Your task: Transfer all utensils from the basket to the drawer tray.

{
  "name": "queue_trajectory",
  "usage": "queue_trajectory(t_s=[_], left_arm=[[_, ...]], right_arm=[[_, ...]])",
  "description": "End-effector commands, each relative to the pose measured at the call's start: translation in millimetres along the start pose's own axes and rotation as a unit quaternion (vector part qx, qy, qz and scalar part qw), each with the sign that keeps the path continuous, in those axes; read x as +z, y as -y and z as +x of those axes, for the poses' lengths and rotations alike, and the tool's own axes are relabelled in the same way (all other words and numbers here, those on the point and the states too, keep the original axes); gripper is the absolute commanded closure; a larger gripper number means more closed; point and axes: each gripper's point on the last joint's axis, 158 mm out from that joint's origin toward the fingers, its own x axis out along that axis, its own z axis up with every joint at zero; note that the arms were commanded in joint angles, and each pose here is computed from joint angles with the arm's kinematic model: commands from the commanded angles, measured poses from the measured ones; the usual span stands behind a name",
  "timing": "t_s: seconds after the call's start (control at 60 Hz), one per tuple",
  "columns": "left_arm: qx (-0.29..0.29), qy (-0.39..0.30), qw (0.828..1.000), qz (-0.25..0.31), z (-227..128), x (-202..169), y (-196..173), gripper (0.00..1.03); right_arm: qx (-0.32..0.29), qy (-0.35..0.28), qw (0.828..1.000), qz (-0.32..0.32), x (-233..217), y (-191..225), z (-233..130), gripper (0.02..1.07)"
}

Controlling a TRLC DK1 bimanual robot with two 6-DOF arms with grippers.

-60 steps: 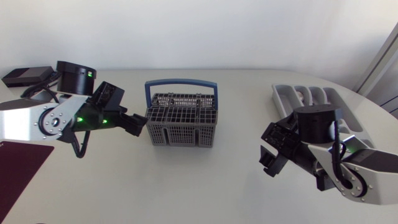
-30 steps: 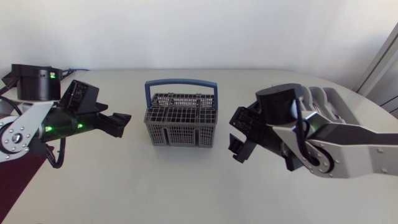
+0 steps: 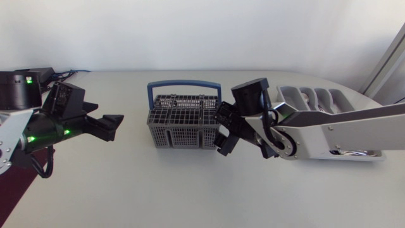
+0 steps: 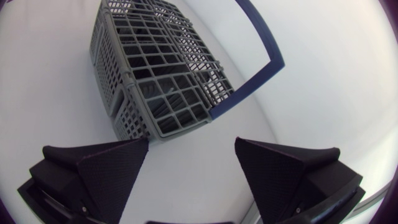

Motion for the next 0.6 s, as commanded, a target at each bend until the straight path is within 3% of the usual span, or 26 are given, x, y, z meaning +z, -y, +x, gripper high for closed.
queue_trajectory(t_s=[0.0, 0.167, 0.583], left_arm=[[0.001, -0.002, 1.0, 0.01, -3.3, -9.3, 0.6, 0.05], [0.008, 0.006, 1.0, 0.009, -9.0, -7.1, -3.4, 0.05], [0.01, -0.005, 1.0, 0.009, 2.9, -13.1, -8.0, 0.05]], right_arm=[[-0.014, -0.003, 1.0, 0.018, 1.7, 6.8, 9.0, 0.07], [-0.025, -0.006, 0.999, 0.021, -1.2, 14.4, 12.8, 0.07], [-0.036, 0.0, 0.999, 0.011, -6.4, 12.3, -21.4, 0.07]])
